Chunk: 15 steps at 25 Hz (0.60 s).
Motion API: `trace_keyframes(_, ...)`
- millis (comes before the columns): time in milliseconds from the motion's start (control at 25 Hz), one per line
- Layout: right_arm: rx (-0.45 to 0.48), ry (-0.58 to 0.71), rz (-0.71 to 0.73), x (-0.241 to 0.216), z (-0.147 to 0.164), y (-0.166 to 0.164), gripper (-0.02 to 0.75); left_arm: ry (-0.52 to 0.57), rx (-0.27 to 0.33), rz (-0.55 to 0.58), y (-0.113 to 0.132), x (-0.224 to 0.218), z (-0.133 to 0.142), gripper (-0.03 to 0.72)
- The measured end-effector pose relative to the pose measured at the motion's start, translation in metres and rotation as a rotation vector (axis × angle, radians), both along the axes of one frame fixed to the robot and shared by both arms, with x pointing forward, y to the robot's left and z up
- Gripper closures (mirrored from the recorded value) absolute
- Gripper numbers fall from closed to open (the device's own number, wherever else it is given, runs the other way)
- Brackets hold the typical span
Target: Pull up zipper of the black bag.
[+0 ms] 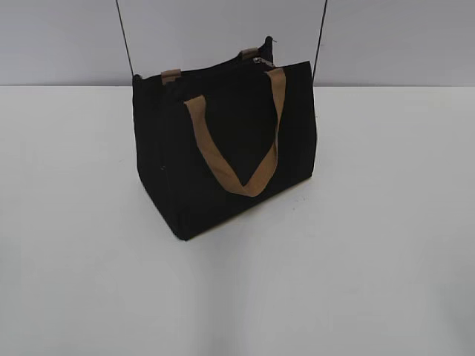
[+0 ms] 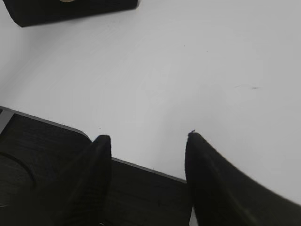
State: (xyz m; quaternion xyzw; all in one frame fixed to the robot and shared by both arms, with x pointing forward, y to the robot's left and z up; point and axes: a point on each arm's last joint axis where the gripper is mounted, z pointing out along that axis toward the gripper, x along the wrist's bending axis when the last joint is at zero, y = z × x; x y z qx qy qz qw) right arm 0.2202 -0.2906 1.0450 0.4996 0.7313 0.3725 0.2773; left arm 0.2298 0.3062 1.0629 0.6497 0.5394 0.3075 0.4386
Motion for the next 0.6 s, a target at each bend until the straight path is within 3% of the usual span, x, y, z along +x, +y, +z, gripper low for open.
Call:
trace_keyframes(280,-0.031,-0.098,0.02,0.009,0.0,0.001,0.349,-0.01,0.019,-0.022,-0.001,-0.001,0.0,0.347)
trace_keyframes(600,-0.035,-0.097,0.019,0.012,-0.003,0.001,0.349,-0.011,0.021,-0.023,-0.001,-0.001,0.0,0.347)
